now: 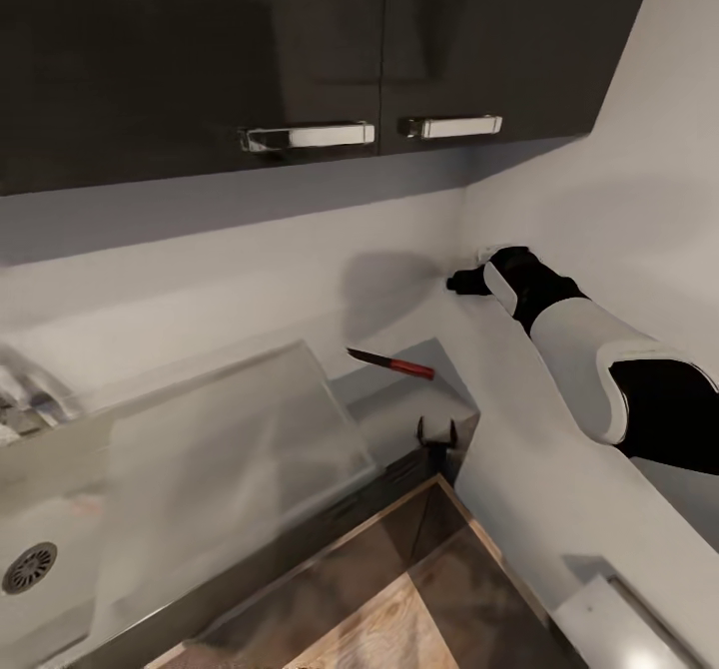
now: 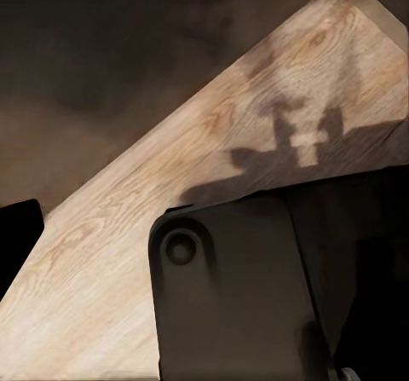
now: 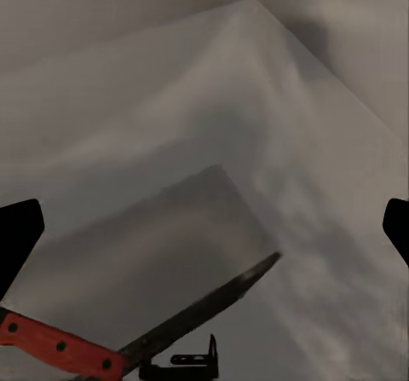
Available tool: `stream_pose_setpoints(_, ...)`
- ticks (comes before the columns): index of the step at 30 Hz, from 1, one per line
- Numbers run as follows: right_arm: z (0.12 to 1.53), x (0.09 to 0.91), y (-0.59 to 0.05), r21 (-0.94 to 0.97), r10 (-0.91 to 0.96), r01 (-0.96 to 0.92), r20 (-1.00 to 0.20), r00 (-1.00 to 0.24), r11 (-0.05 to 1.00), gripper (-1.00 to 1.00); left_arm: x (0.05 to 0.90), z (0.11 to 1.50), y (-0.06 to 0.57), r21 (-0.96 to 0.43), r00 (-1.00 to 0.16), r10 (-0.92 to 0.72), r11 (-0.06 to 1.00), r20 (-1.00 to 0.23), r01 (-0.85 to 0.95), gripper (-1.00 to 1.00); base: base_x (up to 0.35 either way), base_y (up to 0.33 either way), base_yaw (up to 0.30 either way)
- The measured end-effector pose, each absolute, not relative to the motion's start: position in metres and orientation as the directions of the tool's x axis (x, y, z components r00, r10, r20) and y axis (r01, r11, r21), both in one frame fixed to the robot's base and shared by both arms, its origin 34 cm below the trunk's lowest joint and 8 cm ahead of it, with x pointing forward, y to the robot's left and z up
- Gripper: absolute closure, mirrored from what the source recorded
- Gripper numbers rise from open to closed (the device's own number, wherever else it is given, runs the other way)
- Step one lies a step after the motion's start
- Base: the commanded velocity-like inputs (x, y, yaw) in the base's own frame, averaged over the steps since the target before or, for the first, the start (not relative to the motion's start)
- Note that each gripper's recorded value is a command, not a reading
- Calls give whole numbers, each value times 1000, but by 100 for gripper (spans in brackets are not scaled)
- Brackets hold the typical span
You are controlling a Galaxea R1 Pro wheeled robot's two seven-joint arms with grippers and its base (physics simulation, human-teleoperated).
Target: In the kitchen, take the Vidalia onion out of the sink, dice it on the chopping board with the paring knife, put the diced onion into the bowl on the countertop, then place both the paring knife and the chopping board into the sink.
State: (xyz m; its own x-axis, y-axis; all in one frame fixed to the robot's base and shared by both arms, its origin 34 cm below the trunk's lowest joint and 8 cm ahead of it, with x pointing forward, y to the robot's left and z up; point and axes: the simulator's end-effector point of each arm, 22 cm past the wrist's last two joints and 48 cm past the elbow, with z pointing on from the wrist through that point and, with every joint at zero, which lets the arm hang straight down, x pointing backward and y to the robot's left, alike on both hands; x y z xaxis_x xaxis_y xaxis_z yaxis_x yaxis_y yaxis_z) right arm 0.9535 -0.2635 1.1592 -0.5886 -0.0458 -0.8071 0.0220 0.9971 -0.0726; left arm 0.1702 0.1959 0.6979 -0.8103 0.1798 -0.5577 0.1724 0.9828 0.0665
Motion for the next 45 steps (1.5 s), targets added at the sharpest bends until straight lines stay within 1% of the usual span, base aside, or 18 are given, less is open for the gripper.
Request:
stream_pose_setpoints(21,1157,953,-264,-74,-47,22,-805,-591,997,-100,170,698,196,66,-810,180,983,-558,172,-100,-44,-11,271)
stream_pose_setpoints(33,1153,952,-265,-74,-47,22,-807,-589,997,-100,169,697,196,67,-812,181,983,-554,173,-100,38,0,26)
stream_pose_setpoints(45,1116,939,-281,-134,-88,24,-767,-636,991,-100,162,696,191,60,-821,179,983,-542,175,-100,1,-12,0)
